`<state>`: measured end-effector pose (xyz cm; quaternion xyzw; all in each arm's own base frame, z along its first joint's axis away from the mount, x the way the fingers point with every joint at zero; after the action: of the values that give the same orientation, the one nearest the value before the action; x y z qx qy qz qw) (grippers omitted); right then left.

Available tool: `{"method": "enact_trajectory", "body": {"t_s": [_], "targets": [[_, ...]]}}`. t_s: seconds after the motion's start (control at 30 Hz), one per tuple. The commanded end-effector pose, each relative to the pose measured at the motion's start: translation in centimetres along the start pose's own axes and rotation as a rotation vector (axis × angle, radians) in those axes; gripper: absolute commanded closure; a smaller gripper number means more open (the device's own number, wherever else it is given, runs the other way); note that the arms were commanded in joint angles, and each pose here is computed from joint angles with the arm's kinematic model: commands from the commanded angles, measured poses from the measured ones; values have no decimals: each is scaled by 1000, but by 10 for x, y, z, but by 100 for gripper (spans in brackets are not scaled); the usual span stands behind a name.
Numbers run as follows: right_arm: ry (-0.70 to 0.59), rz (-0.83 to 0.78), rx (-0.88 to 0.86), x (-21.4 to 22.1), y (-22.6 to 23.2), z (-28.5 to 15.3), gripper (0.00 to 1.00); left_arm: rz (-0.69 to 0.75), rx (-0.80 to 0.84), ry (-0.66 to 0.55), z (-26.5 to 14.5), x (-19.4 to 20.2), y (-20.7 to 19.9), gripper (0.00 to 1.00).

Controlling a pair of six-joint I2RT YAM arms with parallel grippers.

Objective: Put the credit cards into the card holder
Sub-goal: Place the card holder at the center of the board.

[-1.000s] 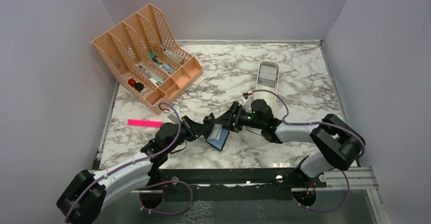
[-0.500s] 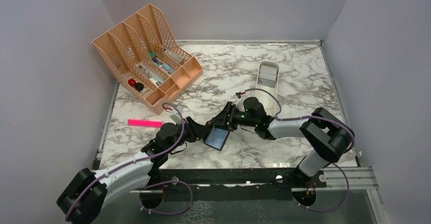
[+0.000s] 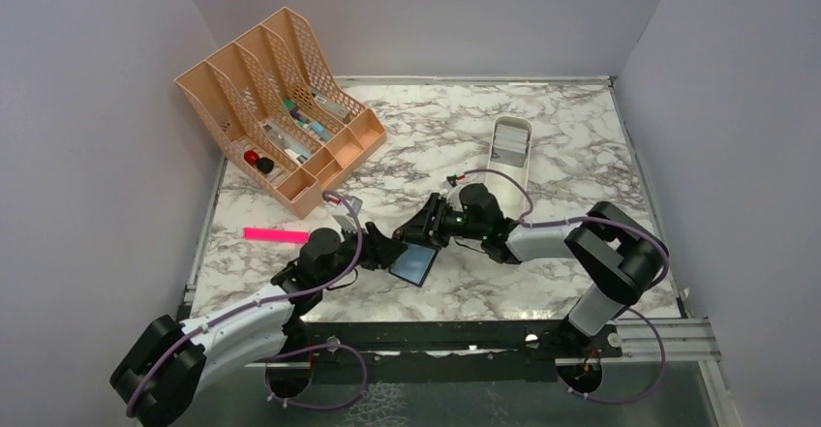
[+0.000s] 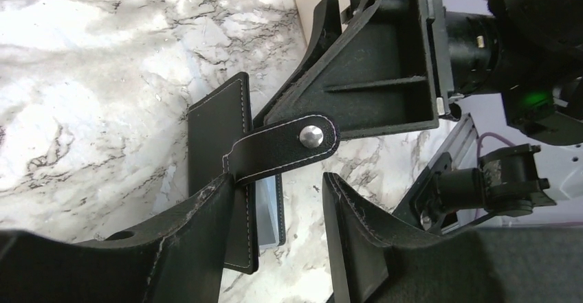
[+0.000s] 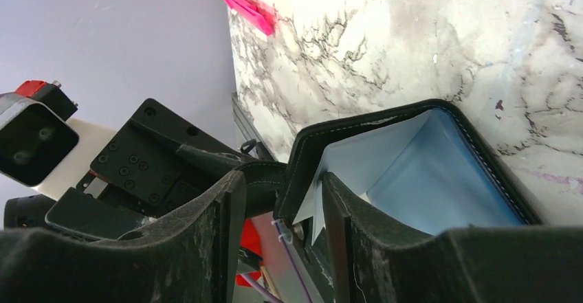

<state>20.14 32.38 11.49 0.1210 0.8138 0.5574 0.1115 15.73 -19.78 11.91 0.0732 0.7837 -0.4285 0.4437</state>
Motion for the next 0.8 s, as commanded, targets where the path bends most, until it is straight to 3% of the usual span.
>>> {"method": "enact_trajectory", "body": {"t_s": [0.0, 0.53, 0.63, 0.77], "targets": [[-17, -17, -32, -4, 16, 9, 51, 108, 14, 45, 6, -2, -2, 47], [-33, -42, 5, -3, 14, 18, 52, 258, -179, 145, 13, 1, 21, 52], [-62, -88, 61, -7, 18, 10, 52, 237, -177, 138, 12, 0, 19, 65], [-143, -134, 165, -10, 17, -16, 44, 179, -180, 104, 9, -2, 17, 95]]}}
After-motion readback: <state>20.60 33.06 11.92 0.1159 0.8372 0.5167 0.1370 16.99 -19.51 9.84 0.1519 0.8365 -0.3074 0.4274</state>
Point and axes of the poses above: each gripper's point midway between its finger pads, its own z axis out along the fingers, its own y axis along the line the jaws close on, x = y × z, the point moved 5 cm from there along -z, back along the fingers, and after that the axes turned 7 degrees about z, right-handed, at the moved point
